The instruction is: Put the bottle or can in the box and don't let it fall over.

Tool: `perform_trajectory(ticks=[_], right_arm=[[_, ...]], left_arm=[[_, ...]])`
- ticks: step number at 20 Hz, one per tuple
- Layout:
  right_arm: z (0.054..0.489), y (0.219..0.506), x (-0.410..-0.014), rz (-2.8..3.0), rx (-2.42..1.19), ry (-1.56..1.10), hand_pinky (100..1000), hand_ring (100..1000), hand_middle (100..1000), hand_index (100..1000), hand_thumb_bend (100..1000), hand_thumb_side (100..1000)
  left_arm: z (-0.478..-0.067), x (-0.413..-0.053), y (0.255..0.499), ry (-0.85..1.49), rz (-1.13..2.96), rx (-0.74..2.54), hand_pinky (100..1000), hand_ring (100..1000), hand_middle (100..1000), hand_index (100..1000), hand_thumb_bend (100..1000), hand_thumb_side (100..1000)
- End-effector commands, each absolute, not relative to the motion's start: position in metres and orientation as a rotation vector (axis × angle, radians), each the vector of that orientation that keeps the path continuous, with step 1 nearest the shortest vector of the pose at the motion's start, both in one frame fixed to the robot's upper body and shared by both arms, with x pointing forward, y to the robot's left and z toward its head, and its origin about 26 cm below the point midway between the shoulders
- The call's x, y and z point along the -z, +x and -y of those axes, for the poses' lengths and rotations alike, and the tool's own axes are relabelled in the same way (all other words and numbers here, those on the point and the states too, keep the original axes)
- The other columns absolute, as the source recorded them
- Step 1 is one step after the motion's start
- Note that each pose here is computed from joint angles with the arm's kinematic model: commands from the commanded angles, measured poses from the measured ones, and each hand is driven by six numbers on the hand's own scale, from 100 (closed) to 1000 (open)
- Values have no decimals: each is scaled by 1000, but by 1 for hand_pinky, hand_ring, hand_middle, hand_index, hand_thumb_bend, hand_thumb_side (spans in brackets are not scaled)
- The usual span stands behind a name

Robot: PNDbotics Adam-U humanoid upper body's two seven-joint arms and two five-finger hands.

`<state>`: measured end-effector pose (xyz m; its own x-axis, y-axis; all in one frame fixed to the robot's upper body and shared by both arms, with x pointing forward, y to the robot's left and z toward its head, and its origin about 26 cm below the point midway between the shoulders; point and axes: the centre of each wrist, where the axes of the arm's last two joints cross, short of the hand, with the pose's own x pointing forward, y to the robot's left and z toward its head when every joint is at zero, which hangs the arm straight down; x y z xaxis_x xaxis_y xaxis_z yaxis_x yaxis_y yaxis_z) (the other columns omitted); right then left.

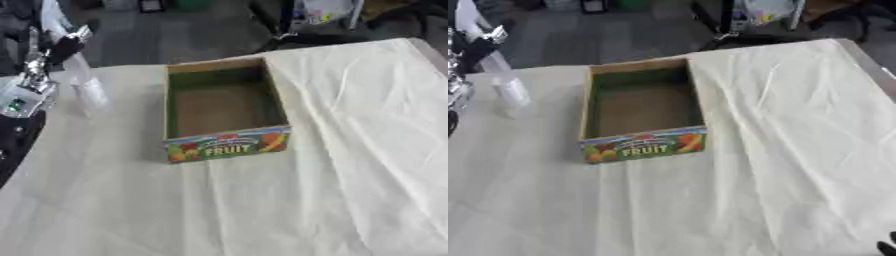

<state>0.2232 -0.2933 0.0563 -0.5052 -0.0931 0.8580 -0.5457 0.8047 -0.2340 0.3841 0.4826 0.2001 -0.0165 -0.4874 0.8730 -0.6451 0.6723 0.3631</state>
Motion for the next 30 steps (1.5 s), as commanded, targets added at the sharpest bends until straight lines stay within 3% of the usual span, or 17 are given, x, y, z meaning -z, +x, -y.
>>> perform_trajectory(ticks=[1, 23, 25, 26, 30], right_arm=[[293, 223, -60, 2057, -627, 468, 776, 1000, 1000, 1000, 100, 470], [290, 226, -61, 2065, -646, 472, 776, 1000, 1000, 1000, 100, 470], [289, 226, -62, 2066, -647, 472, 776, 1000, 1000, 1000, 100, 470], [289, 226, -62, 2066, -646, 473, 776, 1000, 1000, 1000, 100, 470], [289, 226, -61, 2066, -645, 472, 775, 1000, 1000, 1000, 100, 470]], left_arm=[[-498, -228, 377, 1012, 1688, -176, 875, 938, 593, 858, 803, 446], [-505, -247, 373, 1023, 1772, -301, 867, 923, 570, 846, 761, 409], [-505, -247, 373, 1021, 1768, -301, 863, 915, 557, 839, 731, 372], [-506, -246, 373, 1020, 1765, -302, 859, 908, 547, 831, 666, 285], [-506, -247, 373, 1011, 1766, -306, 859, 888, 523, 811, 554, 137]])
